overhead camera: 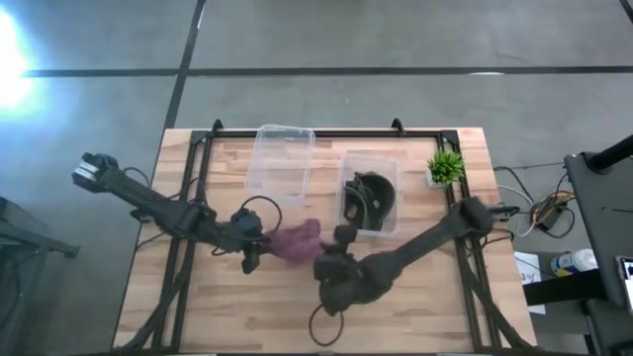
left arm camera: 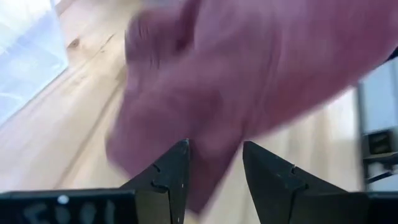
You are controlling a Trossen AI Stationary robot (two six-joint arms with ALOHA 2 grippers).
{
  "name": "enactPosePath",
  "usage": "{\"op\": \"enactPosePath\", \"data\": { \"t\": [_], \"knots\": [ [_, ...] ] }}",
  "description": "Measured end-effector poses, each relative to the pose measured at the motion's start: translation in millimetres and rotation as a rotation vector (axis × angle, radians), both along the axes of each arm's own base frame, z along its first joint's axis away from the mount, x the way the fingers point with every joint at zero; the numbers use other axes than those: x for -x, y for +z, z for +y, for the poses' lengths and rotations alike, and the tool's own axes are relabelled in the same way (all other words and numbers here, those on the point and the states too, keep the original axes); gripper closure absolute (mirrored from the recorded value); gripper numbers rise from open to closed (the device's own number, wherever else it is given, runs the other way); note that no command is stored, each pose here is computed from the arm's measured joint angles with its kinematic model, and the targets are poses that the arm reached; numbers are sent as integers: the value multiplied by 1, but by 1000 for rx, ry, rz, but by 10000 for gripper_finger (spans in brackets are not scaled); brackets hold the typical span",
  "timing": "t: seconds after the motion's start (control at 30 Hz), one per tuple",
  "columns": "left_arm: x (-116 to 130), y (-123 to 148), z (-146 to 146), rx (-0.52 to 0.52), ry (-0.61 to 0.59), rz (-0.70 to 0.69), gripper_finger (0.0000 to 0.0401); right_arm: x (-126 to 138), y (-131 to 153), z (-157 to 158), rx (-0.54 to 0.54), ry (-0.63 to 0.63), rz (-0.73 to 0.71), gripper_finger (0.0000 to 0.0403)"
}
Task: Pick and place caps into container
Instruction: Put the red cap into the left transparent container
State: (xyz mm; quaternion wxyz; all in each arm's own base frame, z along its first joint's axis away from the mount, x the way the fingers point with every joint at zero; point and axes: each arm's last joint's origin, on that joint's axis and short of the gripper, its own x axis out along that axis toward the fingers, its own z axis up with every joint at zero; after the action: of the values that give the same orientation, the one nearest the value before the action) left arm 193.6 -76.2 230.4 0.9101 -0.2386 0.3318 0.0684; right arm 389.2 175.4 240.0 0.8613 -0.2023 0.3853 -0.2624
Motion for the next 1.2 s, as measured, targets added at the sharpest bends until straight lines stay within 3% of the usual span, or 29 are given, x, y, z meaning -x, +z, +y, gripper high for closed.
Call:
{"op": "enactPosePath", "data": {
  "t": [0.23, 0.3, 0.4, 0.53, 0.67, 0.83, 1.03, 1.2],
  "knots": [
    [5, 66, -16, 133, -51, -177, 257, 41, 103, -47, -115, -242, -408, 392],
    [9, 89, -19, 107, -52, -262, 257, 47, 124, -70, -179, -314, -508, 391],
    [13, 116, -19, -34, 26, -376, 257, 44, 139, -111, -317, -365, -547, 391],
    [18, 137, -12, -260, 165, -440, 257, 25, 135, -166, -465, -388, -535, 391],
    [23, 142, -5, -370, 239, -441, 257, 9, 118, -215, -611, -420, -499, 390],
    [29, 139, -2, -353, 269, -423, 257, -10, 84, -251, -651, -497, -442, 390],
    [28, 132, -2, -332, 285, -384, 257, -26, 63, -265, -761, -491, -428, 390],
    [26, 130, -3, -319, 294, -374, 257, -26, 45, -272, -808, -604, -255, 386]
  ]
}}
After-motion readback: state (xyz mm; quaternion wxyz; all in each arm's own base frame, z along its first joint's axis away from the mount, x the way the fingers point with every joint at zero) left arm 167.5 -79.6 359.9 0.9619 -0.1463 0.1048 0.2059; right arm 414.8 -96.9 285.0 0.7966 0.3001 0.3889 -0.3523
